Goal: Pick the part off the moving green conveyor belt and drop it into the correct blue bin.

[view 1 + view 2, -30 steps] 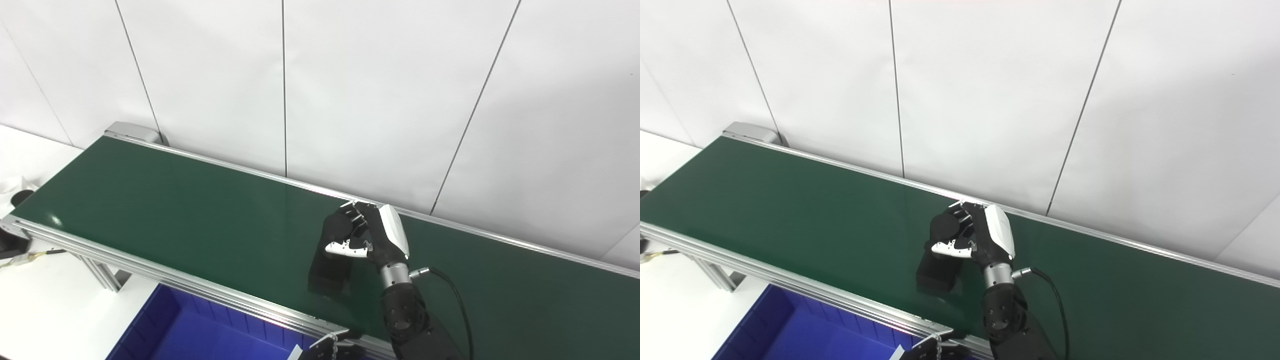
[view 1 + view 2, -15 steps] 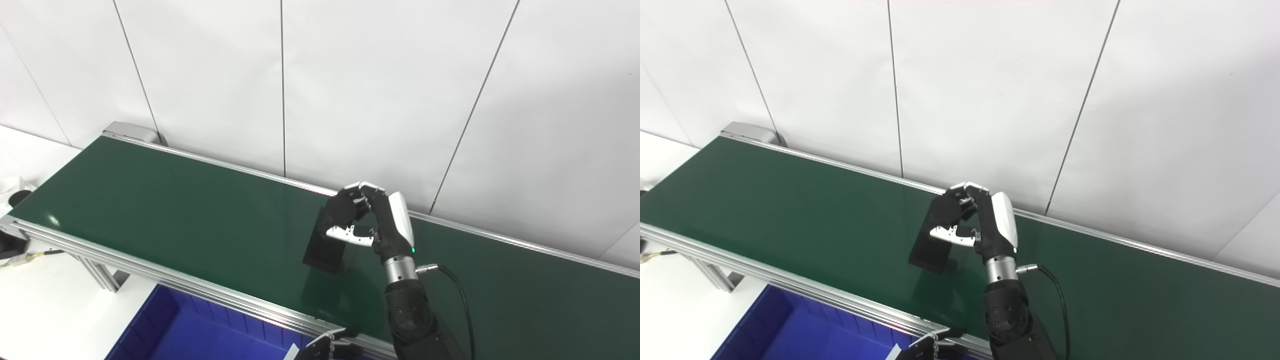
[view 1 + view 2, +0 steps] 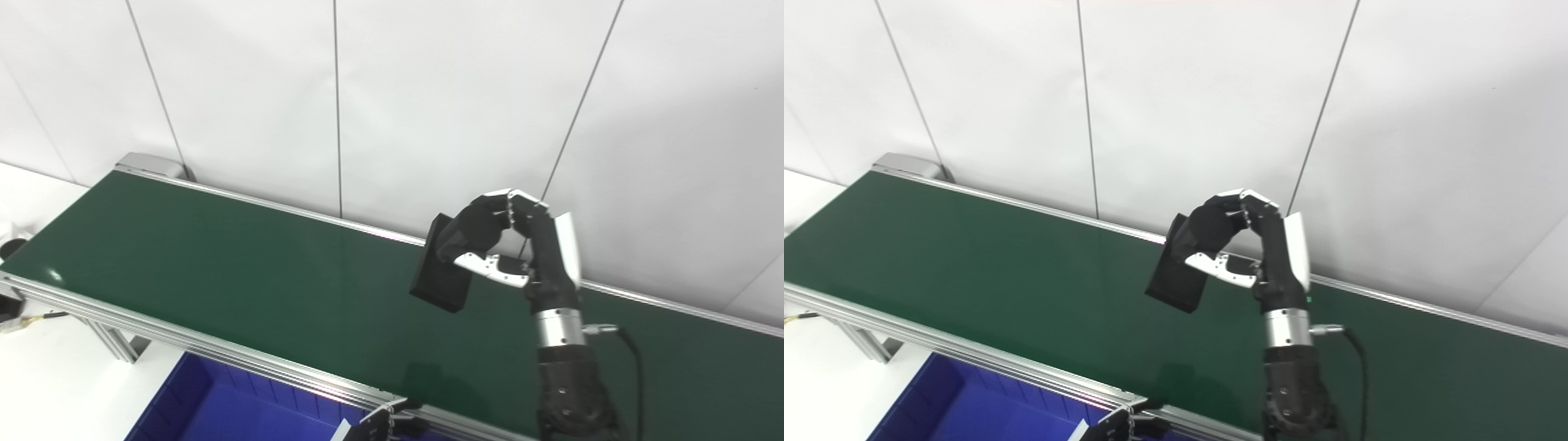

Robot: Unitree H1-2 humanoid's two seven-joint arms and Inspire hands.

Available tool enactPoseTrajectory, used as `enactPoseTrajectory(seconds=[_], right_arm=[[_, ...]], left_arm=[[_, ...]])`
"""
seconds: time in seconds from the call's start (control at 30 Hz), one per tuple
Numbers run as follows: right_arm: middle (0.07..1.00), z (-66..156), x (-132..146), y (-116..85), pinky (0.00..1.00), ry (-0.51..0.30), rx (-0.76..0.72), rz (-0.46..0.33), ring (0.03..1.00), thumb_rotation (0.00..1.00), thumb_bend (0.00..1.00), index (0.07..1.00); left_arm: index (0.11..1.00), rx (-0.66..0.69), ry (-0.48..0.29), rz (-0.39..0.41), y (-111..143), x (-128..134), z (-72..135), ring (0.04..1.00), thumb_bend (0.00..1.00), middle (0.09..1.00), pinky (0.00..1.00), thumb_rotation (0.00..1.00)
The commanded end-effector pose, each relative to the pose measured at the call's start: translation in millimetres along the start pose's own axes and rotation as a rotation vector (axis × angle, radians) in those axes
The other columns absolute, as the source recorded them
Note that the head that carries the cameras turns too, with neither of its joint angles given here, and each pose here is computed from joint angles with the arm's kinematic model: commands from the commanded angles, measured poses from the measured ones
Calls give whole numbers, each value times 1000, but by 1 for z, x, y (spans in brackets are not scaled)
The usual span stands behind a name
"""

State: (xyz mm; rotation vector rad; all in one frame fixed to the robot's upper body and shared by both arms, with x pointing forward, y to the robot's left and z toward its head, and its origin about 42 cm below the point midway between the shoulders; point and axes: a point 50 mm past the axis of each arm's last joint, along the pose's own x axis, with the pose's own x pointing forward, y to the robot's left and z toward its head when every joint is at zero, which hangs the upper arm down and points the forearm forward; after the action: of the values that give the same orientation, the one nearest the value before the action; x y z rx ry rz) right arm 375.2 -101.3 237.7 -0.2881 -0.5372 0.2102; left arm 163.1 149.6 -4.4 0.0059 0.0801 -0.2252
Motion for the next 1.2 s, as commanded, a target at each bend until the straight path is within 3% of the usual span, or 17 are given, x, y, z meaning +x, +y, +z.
enactPoseTrajectory(seconds=[0.0,0.23,0.37,0.5,0.63,0.93,1.17], right_arm=[[498,23,5,-13,382,-66,7,-28,442,0,520,496],[500,58,-21,-56,366,-111,-24,-88,436,0,519,496],[498,72,-38,-72,402,-106,-52,-111,445,0,519,488],[507,82,-57,-83,361,-115,-70,-128,429,0,518,497],[512,90,-79,-85,315,-99,-60,-143,404,0,514,520],[495,105,-124,-83,389,-16,-72,-183,441,0,518,497],[500,91,-160,-73,395,122,-55,-219,443,0,518,489]], left_arm=[[822,-6,-68,-5,2,2,12,720,848,747,634,662],[835,-21,-89,2,5,-2,19,733,849,757,647,700],[855,-16,-109,3,9,-7,25,748,833,770,668,746],[875,-10,-135,7,15,-14,33,766,799,788,700,776],[880,-2,-163,7,24,-18,42,771,765,795,711,778],[869,-20,-207,9,41,-22,60,757,763,782,701,760],[862,-23,-211,9,52,-21,73,747,777,777,690,755]])
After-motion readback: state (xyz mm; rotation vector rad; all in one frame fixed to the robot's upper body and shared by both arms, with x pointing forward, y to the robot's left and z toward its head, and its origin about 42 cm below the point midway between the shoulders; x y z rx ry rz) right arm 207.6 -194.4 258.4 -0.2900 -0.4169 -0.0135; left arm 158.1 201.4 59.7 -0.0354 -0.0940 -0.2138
